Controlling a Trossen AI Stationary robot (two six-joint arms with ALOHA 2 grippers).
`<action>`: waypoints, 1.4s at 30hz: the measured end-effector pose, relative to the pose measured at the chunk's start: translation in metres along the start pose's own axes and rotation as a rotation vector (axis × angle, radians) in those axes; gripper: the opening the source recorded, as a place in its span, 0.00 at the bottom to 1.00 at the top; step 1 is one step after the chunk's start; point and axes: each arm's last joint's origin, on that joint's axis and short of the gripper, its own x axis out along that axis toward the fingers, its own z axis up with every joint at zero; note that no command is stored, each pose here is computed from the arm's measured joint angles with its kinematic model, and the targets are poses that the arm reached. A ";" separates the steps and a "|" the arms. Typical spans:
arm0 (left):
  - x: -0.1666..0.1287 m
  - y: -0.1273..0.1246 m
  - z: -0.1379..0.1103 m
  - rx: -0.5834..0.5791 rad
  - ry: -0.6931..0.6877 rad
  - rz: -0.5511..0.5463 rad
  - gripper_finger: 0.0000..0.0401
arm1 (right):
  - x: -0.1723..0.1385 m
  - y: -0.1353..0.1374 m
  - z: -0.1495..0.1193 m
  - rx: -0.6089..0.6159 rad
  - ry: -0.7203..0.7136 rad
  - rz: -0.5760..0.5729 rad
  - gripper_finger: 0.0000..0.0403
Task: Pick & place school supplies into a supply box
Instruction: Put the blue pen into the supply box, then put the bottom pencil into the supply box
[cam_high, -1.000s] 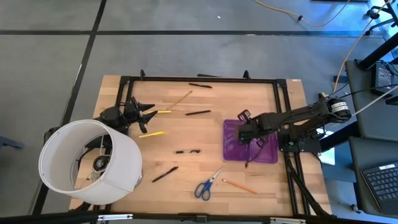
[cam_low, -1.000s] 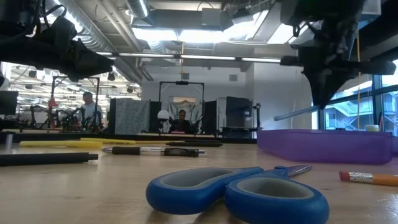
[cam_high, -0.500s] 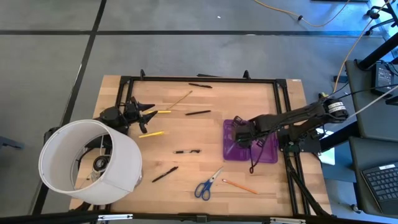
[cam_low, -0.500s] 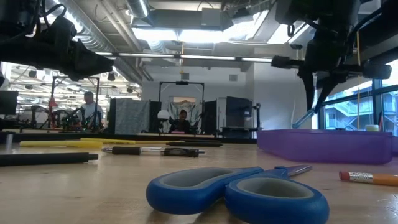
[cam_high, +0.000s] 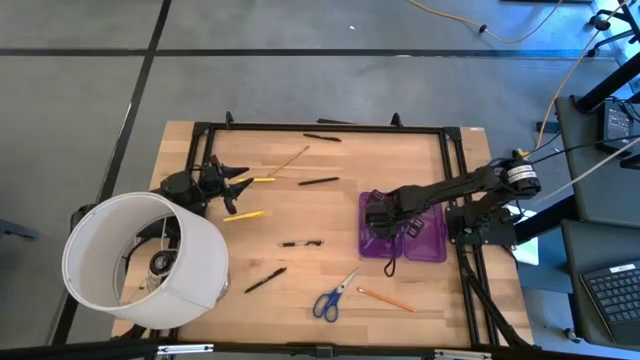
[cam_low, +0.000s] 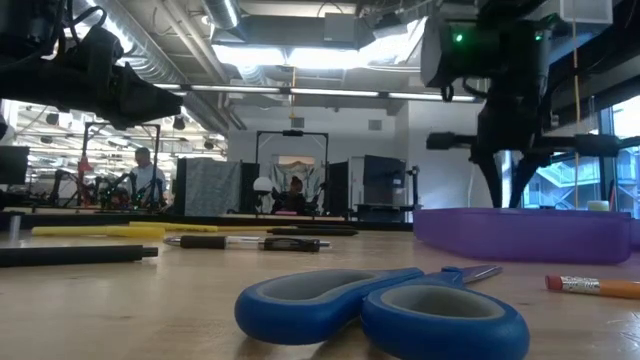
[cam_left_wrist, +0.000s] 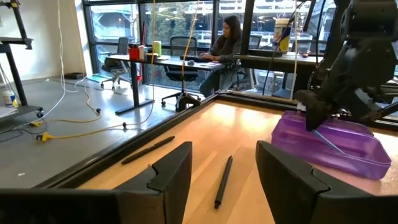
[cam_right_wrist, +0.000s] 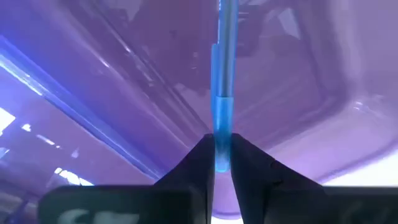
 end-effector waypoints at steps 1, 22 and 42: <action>0.000 0.000 0.000 0.000 0.000 0.000 0.43 | 0.002 0.000 0.000 -0.003 -0.010 0.017 0.15; 0.000 0.000 0.000 0.000 0.000 0.000 0.43 | -0.041 -0.010 -0.009 0.720 -0.143 -0.150 0.33; 0.000 0.000 0.000 0.000 -0.002 0.000 0.43 | -0.079 0.014 0.054 1.173 -0.571 0.136 0.33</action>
